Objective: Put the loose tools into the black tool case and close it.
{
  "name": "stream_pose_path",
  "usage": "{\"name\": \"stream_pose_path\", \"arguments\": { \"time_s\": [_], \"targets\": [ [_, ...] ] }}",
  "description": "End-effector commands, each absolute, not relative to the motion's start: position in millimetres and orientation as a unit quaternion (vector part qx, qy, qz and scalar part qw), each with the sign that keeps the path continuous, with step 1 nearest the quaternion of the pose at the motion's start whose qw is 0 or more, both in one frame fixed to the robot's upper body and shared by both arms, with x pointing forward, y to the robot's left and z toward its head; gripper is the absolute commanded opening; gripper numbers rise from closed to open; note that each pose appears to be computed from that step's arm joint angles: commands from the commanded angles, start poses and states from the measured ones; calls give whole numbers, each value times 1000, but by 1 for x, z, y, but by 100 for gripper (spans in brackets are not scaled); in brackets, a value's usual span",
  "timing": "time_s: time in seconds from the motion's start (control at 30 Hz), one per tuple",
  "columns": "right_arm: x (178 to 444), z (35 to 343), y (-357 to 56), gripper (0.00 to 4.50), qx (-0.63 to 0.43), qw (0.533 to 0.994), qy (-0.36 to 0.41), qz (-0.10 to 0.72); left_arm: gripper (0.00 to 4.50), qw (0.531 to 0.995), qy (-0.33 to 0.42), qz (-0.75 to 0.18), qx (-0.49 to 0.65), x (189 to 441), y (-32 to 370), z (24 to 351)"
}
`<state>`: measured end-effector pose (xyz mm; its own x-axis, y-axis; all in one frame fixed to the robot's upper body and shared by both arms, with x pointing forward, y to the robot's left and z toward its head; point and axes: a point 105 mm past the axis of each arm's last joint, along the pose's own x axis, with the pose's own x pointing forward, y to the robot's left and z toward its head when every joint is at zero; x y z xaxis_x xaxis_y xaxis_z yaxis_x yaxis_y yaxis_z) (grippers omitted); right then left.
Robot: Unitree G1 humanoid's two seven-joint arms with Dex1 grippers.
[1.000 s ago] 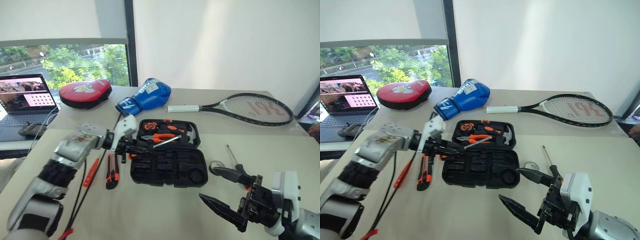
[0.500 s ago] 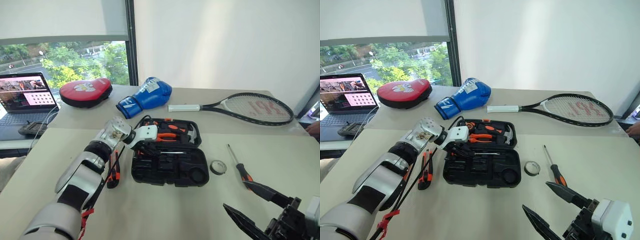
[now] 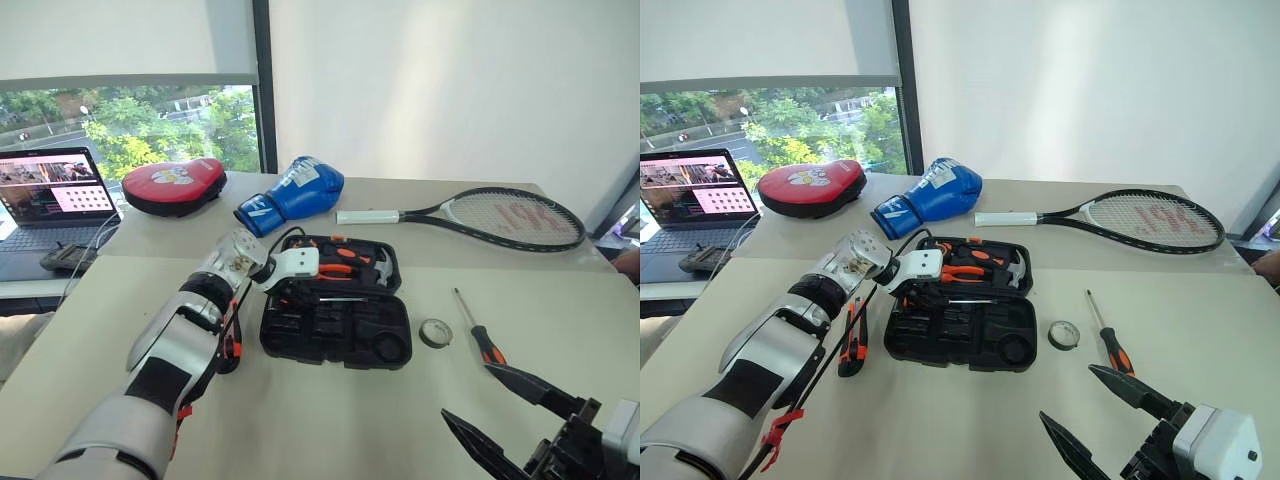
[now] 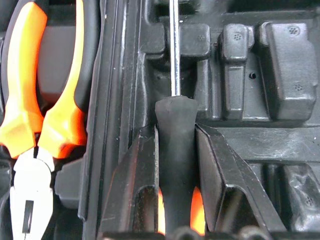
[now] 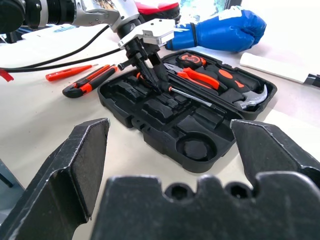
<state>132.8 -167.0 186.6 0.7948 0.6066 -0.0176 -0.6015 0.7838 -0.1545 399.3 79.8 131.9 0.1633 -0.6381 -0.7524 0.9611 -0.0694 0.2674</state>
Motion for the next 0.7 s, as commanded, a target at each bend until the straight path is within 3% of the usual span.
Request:
{"name": "stream_pose_path", "arguments": {
  "time_s": [0.03, 0.07, 0.1, 0.17, 0.23, 0.43, 0.57, 0.7],
  "targets": [
    [131, 195, -161, 450, -86, 940, -37, 329, 291, 681, 143, -618, 366, 403, 79, 164],
    [131, 195, -162, 450, -86, 940, -37, 328, 323, 690, 128, -622, 347, 402, 80, 175],
    [130, 194, -162, 450, -87, 940, -36, 328, 323, 703, 115, -629, 311, 401, 82, 187],
    [129, 193, -162, 450, -88, 941, -34, 326, 289, 728, 115, -634, 236, 399, 84, 202],
    [129, 193, -163, 450, -89, 941, -33, 325, 227, 735, 112, -637, 204, 396, 84, 203],
    [134, 193, -160, 450, -86, 939, -38, 330, 5, 830, 106, -539, 96, 400, 65, 168],
    [135, 192, -158, 450, -88, 938, -40, 333, 2, 868, 139, -463, 115, 396, 65, 125],
    [141, 191, -159, 450, -88, 941, -32, 324, 2, 867, 192, -433, 156, 385, 66, 88]
  ]
}}
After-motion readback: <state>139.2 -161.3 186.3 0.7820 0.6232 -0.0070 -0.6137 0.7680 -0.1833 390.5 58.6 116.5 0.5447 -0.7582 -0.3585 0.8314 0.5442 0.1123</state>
